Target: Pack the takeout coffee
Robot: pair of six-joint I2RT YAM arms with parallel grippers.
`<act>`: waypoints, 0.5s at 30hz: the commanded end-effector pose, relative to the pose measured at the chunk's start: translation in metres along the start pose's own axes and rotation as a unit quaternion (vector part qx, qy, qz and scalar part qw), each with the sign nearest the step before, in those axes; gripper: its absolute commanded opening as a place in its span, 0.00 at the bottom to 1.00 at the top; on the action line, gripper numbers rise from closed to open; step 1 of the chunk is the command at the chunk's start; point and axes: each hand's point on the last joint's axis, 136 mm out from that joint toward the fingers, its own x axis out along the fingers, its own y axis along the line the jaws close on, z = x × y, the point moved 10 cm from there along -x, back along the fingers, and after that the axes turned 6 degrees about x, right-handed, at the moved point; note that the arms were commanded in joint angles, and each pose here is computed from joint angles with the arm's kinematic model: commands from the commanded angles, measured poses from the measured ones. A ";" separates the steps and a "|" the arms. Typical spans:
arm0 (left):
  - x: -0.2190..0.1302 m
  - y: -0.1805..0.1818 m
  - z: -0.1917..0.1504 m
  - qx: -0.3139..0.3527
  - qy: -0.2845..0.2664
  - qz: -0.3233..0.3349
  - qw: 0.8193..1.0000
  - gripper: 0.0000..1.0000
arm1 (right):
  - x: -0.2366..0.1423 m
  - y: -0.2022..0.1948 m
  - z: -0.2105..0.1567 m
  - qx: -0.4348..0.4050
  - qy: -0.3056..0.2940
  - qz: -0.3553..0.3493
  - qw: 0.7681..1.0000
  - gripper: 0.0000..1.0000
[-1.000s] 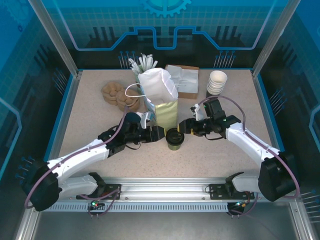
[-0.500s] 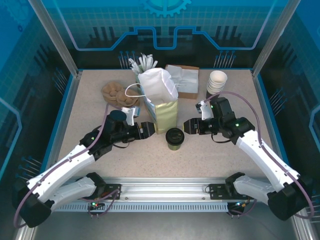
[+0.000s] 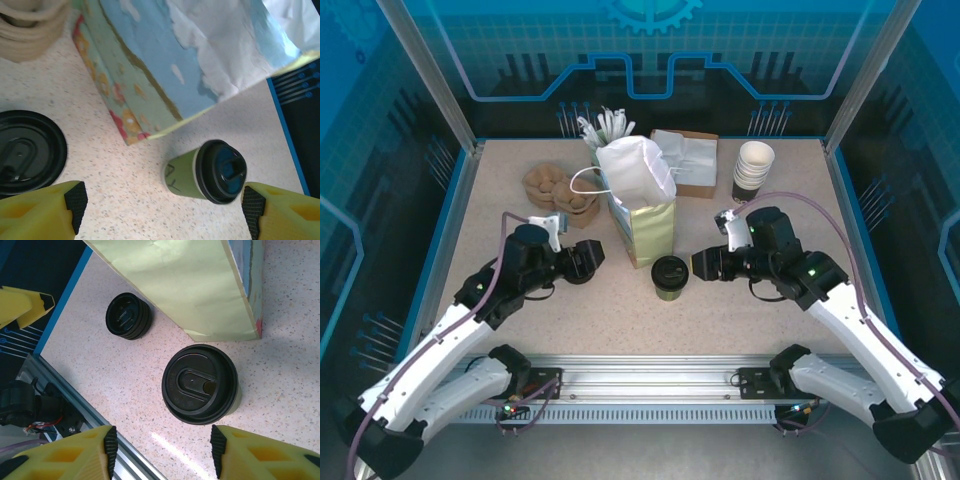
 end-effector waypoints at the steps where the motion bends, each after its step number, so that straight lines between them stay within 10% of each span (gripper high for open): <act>1: -0.012 0.005 0.013 0.008 -0.037 0.041 0.998 0.85 | -0.010 0.013 0.005 -0.025 -0.016 0.017 0.999 0.52; 15: -0.012 0.031 0.043 -0.063 -0.049 0.094 0.992 0.86 | -0.014 0.036 0.060 -0.065 -0.051 -0.019 0.996 0.54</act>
